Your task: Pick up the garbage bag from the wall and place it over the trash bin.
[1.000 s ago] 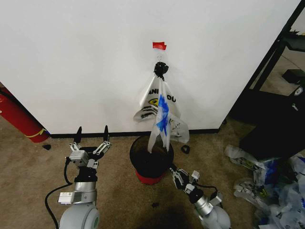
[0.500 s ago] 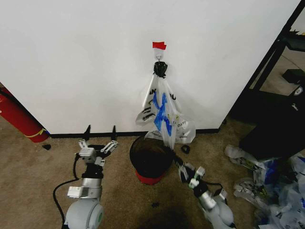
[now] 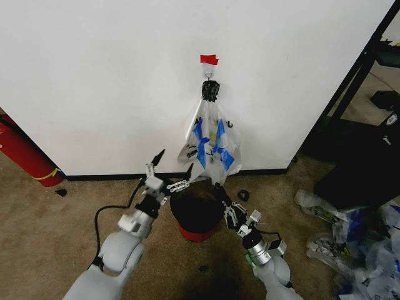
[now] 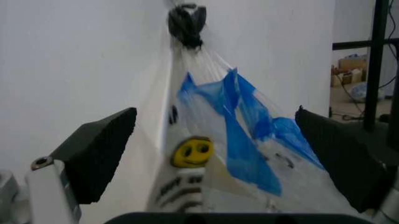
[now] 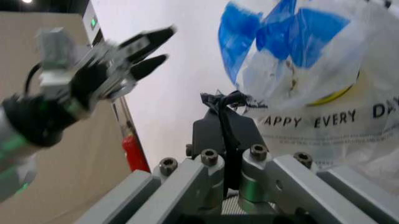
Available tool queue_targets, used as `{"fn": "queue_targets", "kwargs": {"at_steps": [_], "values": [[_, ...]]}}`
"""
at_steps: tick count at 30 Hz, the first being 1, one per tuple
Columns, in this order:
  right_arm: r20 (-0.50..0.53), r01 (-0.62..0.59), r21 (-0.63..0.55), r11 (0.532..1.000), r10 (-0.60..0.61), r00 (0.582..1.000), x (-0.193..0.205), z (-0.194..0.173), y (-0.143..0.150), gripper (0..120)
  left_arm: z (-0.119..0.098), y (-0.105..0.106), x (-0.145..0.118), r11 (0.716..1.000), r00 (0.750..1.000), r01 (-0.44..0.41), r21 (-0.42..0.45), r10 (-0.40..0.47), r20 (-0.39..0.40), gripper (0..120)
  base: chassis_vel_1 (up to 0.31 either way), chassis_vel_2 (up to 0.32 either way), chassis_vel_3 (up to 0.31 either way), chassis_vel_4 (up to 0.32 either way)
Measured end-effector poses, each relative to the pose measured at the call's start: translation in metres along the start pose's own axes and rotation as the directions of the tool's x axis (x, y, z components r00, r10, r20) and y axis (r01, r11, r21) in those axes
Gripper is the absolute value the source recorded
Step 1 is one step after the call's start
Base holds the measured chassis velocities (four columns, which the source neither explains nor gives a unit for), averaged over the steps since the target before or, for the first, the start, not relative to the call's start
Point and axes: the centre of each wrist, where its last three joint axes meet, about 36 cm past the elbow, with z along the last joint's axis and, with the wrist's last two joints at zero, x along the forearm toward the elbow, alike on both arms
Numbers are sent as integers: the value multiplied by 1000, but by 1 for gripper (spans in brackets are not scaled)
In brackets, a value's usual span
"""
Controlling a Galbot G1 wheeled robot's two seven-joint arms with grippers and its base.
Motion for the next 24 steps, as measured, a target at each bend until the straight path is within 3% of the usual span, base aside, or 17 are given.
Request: {"fn": "queue_targets", "kwargs": {"at_steps": [3,5,10,14,18,21,24], "values": [[-16,3,14,1000,-3,1000,4,6,5,0,-7,-18,-12,995,999,3,101,1,-42,100,0,0,0,0],[-20,1,12,1000,-1,1000,6,8,9,0,-8,-27,-21,995,998,16,102,-11,-59,100,0,0,0,0],[-22,1,17,1000,0,1000,8,10,13,0,-1,-36,-33,999,994,50,18,-48,-99,100,0,0,0,0],[-28,1,21,1000,0,1000,11,11,16,0,5,-30,-42,992,991,74,-105,-84,-101,100,0,0,0,0],[-27,6,23,1000,-5,1000,10,10,19,0,6,-28,-46,980,984,105,-171,-128,-128,100,0,0,0,0],[-28,13,29,1000,-12,1000,9,11,19,0,7,-29,-46,971,977,123,-205,-155,-148,97,0,0,0,0],[-25,18,33,999,-17,1000,8,10,18,0,9,-32,-47,967,972,143,-212,-178,-157,87,0,0,0,0]]}}
